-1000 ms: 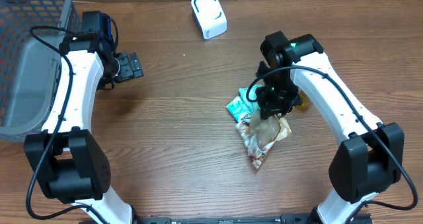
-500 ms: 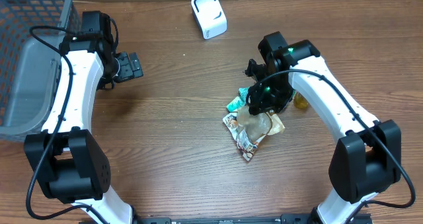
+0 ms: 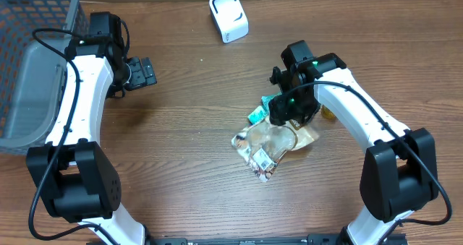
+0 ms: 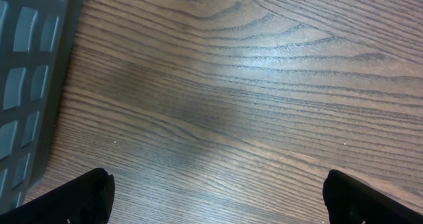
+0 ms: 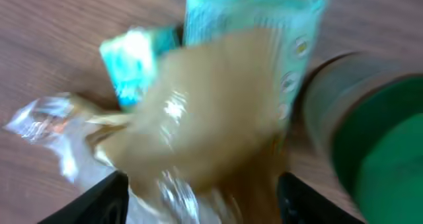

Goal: Scan the item barcode

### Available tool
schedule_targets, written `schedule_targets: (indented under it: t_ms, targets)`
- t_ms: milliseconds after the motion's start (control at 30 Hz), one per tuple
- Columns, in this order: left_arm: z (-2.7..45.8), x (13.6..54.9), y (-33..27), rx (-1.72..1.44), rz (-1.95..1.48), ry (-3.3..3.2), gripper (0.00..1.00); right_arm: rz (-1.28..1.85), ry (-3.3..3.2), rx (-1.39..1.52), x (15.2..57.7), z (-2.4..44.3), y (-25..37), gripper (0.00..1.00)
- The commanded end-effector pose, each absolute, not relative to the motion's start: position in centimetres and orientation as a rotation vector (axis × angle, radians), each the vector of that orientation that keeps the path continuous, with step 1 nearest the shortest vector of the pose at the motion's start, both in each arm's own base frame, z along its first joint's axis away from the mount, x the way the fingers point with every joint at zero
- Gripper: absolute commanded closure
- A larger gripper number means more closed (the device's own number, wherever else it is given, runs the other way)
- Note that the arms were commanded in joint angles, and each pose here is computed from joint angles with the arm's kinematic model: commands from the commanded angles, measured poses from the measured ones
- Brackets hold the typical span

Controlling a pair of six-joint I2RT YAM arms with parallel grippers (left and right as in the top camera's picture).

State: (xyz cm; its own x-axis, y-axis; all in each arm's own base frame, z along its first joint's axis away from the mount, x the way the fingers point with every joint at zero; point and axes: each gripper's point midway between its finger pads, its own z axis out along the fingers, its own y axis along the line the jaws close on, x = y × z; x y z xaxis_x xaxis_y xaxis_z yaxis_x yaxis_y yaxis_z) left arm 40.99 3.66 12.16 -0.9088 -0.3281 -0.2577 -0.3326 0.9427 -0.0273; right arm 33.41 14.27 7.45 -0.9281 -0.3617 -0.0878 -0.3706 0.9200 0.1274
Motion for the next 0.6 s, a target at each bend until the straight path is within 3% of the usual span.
schedule_targets:
  t_ms: [0,267,567]
  targets:
    - [13.0,41.2,3.9,-0.483,0.04,2.814,0.0,0.082,2.98,-0.432,35.0,7.8,12.9,0.24]
    - [13.0,41.2,3.9,-0.483,0.04,2.814,0.0,0.155,2.817,-0.194,39.1,8.9,15.2,0.0]
    - [13.0,41.2,3.9,-0.483,0.04,2.814,0.0,0.211,2.761,-0.25,39.2,9.4,18.4,0.0]
